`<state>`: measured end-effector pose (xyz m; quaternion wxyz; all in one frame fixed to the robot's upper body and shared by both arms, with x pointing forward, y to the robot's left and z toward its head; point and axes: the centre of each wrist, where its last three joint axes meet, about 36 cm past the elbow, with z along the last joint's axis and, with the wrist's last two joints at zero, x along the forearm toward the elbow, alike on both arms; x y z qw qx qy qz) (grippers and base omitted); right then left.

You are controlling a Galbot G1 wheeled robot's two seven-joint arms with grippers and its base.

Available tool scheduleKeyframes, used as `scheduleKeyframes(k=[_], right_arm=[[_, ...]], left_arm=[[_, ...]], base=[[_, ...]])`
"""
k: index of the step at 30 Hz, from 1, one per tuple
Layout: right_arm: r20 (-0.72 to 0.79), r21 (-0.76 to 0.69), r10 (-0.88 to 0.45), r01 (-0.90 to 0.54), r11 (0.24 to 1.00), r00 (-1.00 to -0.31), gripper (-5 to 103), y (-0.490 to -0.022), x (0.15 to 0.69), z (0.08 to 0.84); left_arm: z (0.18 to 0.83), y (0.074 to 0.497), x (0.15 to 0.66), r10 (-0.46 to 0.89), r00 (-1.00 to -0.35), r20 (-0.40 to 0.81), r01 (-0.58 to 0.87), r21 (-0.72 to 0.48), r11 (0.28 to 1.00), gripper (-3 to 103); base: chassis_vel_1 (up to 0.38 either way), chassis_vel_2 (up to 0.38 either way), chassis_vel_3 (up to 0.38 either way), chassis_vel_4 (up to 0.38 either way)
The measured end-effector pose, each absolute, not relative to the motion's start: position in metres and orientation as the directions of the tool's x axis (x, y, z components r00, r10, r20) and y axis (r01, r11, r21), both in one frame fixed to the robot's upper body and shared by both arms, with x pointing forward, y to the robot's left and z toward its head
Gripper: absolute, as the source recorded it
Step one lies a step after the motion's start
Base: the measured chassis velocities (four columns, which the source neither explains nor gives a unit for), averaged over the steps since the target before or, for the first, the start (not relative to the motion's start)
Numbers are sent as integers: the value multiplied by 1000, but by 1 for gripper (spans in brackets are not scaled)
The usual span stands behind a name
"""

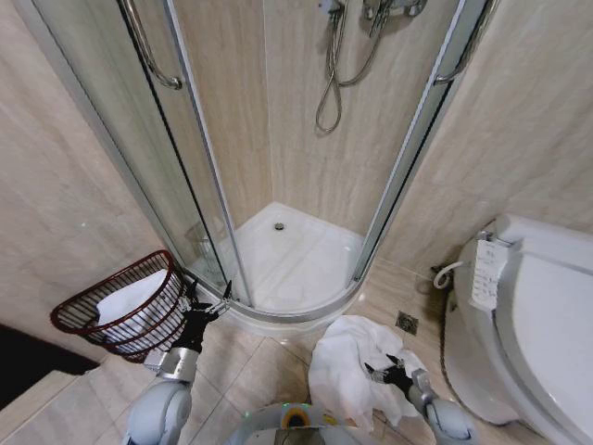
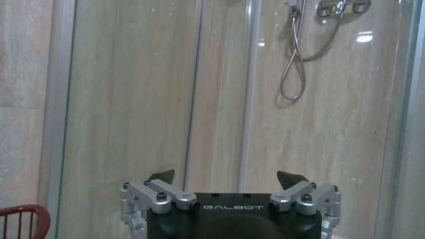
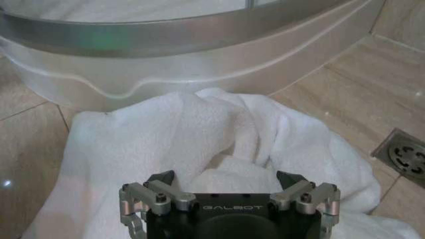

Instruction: Discard the used towel into the hamper.

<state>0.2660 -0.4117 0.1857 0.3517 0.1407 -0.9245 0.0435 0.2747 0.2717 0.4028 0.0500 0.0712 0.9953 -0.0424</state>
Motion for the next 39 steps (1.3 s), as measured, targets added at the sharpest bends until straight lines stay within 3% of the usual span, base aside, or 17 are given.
scheduleKeyframes(k=[17, 21, 23, 36, 37, 39], right_arm=[[642, 48, -179, -194, 980, -745, 102, -393, 308, 140], [638, 57, -168, -172, 984, -752, 88, -391, 308, 134], [637, 59, -167, -169, 984, -752, 88, -390, 307, 132], [615, 52, -130, -125, 991, -778, 52, -391, 308, 126], [613, 51, -125, -118, 992, -780, 44, -392, 307, 126], [611, 48, -120, -115, 992, -782, 44, -392, 306, 125]], left_arm=[[406, 274, 278, 130, -987, -92, 135, -56, 989, 100], [407, 272, 280, 136, -987, -91, 141, -57, 988, 100], [407, 272, 280, 137, -987, -90, 142, -57, 988, 100], [409, 271, 280, 140, -986, -92, 146, -52, 988, 100], [410, 270, 280, 141, -986, -94, 147, -52, 988, 100], [410, 270, 280, 142, -985, -94, 147, -52, 988, 100]], base=[[0, 0, 0, 0], [0, 0, 0, 0], [0, 0, 0, 0], [0, 0, 0, 0], [0, 0, 0, 0], [0, 0, 0, 0]])
